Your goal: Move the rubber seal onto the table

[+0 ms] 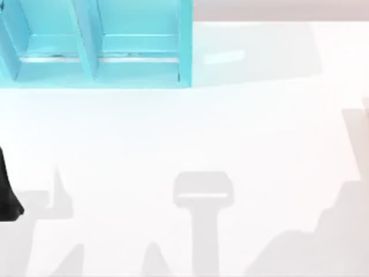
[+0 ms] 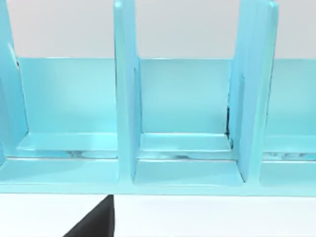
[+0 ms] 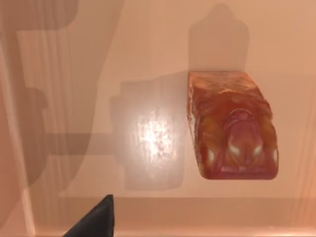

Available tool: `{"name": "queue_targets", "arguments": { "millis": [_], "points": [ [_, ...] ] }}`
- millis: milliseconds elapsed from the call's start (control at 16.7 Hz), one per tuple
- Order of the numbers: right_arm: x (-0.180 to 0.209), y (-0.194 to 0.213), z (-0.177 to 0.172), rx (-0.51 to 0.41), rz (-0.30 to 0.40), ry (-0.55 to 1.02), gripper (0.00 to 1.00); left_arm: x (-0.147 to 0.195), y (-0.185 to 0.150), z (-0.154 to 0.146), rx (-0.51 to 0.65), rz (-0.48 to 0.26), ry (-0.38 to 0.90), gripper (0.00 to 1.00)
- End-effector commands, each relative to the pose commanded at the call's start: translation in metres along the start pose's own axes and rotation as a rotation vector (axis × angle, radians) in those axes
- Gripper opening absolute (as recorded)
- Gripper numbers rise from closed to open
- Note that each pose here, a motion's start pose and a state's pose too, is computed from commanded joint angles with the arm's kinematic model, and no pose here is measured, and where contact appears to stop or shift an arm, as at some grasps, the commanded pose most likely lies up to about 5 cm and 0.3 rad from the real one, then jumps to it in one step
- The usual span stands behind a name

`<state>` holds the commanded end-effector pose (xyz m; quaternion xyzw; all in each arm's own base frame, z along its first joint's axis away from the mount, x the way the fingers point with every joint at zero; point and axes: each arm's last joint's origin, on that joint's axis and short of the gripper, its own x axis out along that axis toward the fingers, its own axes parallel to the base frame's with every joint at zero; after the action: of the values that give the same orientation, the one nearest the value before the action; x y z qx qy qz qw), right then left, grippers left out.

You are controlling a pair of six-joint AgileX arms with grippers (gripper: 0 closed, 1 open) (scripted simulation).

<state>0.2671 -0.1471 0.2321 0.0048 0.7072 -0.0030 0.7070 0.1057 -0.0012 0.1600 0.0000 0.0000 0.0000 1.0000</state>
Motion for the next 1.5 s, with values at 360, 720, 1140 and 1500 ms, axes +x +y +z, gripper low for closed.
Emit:
{"name": "queue_targets", "arguments": {
  "millis": [360,720,1140,1500],
  "points": [
    [0.007,0.002,0.0,-0.001,0.0,-0.001,1.0,0.0,0.0,0.0,0.0,0.0,0.0,1.0],
    [0.058,0.001,0.001,0.0,0.0,0.001,1.0,0.0,0.0,0.0,0.0,0.0,0.0,1.0],
    [0.1,0.0,0.0,0.0,0.0,0.0,1.0,0.0,0.0,0.0,0.0,0.0,0.0,1.0],
    [0.1,0.0,0.0,0.0,0.0,0.0,0.77,0.0,0.0,0.0,0.0,0.0,0.0,1.0]
  ]
}}
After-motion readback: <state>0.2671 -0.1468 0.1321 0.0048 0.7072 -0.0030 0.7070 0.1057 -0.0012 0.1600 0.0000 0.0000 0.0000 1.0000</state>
